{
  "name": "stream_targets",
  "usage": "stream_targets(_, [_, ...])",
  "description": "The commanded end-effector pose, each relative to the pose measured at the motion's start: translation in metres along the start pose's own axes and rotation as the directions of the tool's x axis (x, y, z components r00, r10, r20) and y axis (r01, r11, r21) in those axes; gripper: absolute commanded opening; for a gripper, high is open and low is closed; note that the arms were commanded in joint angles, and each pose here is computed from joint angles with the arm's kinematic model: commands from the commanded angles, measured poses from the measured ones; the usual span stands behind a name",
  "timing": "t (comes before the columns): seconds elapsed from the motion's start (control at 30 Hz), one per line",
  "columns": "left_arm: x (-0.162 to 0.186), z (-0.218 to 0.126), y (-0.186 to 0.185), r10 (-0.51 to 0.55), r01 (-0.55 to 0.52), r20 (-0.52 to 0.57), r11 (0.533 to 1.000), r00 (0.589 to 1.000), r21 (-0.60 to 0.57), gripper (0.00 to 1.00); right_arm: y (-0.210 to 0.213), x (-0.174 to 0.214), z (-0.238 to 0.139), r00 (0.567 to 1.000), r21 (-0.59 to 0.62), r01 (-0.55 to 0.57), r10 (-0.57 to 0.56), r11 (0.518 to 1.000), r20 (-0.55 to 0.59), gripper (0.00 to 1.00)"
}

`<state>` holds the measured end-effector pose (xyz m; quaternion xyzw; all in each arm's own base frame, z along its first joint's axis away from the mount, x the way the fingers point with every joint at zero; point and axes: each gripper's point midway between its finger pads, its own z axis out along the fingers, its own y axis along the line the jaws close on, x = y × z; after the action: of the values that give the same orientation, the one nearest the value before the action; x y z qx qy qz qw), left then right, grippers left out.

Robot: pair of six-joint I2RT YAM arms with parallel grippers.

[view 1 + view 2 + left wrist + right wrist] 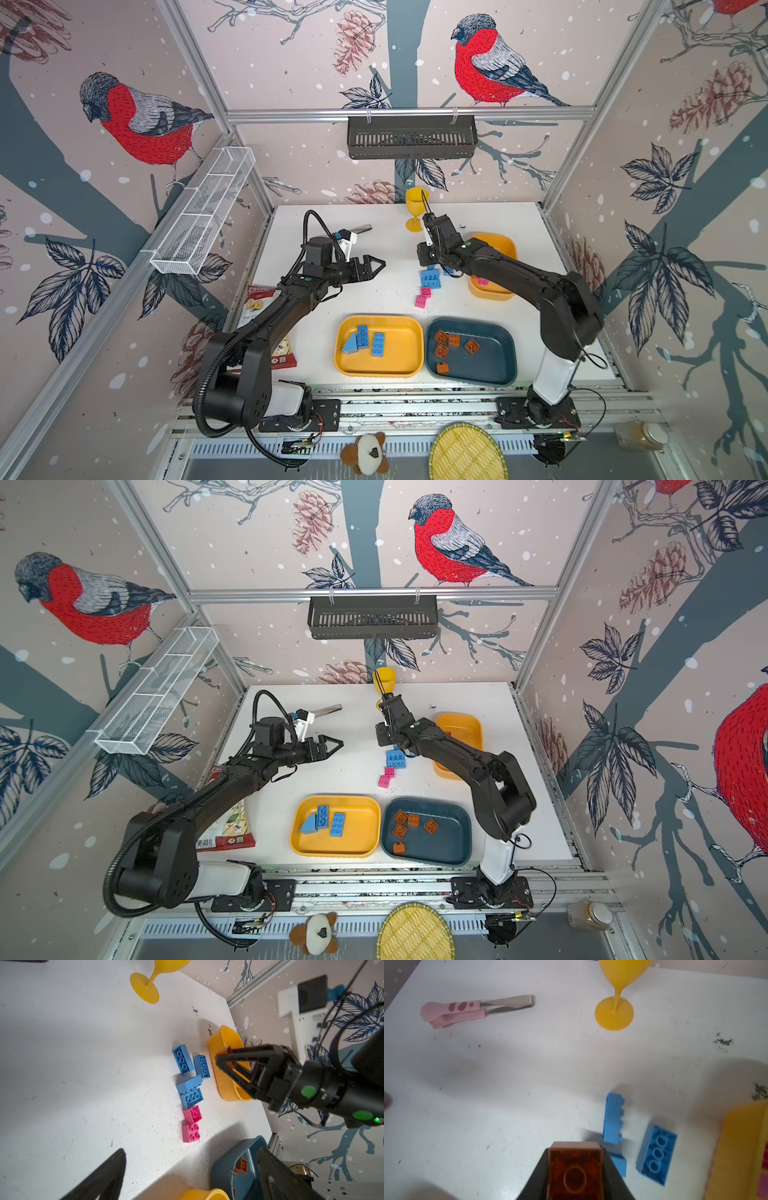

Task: Sort the legos into containers by color
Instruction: 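Carry the brown brick over the teal tray and release it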

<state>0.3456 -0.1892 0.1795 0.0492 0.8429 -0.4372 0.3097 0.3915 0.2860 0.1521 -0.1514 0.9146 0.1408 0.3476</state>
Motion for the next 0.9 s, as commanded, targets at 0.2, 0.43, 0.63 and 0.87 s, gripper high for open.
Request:
stream_targets(0.2, [0.001, 0.007, -0.016, 0.013, -0.01, -0.03, 0.994, 0.999, 0.105, 0.96, -0.01, 0.104, -0.087, 0.979, 0.025, -0.146, 0.148, 0.989, -0.143, 0.24])
stream_targets(0.43, [0.006, 0.012, -0.019, 0.016, -0.009, -0.052, 0.992, 0.999, 0.126, 0.96, -0.01, 0.164, -0.121, 0.947, 0.014, -0.208, 0.205, 0.978, -0.246, 0.25])
stream_targets(0.63, [0.006, 0.014, -0.021, 0.02, -0.012, -0.059, 0.992, 0.998, 0.127, 0.96, -0.004, 0.216, -0.13, 0.908, -0.017, -0.213, 0.192, 0.977, -0.373, 0.26])
stream_targets(0.87, [0.006, 0.016, -0.019, 0.022, -0.014, -0.066, 0.993, 0.998, 0.116, 0.96, 0.007, 0.243, -0.131, 0.876, -0.064, -0.2, 0.15, 0.978, -0.458, 0.49])
